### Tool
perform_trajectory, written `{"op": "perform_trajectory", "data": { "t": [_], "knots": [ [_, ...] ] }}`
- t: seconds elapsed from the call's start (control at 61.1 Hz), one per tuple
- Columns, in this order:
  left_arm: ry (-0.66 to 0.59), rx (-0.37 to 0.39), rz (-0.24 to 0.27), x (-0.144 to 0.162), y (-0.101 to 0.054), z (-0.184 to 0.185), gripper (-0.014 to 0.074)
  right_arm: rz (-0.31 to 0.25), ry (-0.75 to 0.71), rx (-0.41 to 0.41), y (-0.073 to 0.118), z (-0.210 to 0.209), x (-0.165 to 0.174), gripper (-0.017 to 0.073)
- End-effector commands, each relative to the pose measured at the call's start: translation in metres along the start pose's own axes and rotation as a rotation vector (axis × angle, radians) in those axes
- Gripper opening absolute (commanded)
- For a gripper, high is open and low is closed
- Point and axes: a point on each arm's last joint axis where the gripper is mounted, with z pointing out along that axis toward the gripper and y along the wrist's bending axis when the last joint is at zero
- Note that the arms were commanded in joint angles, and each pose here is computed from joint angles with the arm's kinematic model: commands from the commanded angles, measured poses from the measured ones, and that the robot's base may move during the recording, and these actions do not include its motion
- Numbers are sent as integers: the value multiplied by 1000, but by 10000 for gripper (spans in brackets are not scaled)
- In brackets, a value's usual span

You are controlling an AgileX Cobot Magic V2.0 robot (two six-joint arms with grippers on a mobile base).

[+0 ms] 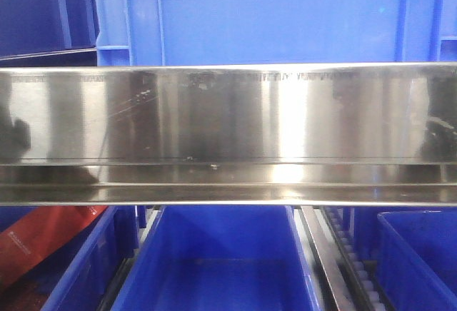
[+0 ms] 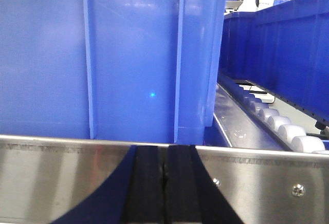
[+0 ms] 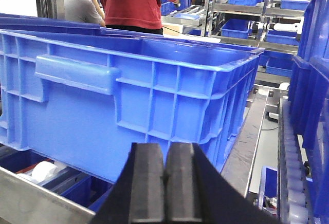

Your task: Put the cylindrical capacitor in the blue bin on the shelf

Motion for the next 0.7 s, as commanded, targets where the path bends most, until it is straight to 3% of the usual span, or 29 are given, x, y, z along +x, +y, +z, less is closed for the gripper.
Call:
{"op": "perform_trajectory", "data": {
  "t": [0.0,0.393,0.54,0.688],
  "knots": [
    [-29,-1,-4,-3,0,-1,-111,-5,-26,2,0,-1,-2,-162],
    [-29,-1,-4,-3,0,-1,-111,-9,-20,14,-1,-1,-1,-162],
    [-29,-1,-4,-3,0,-1,-111,-21,-8,161,-9,0,3,-162],
    [-29,-1,-4,-3,0,-1,-111,26,1,346,-20,-3,11,-162]
  ]
}}
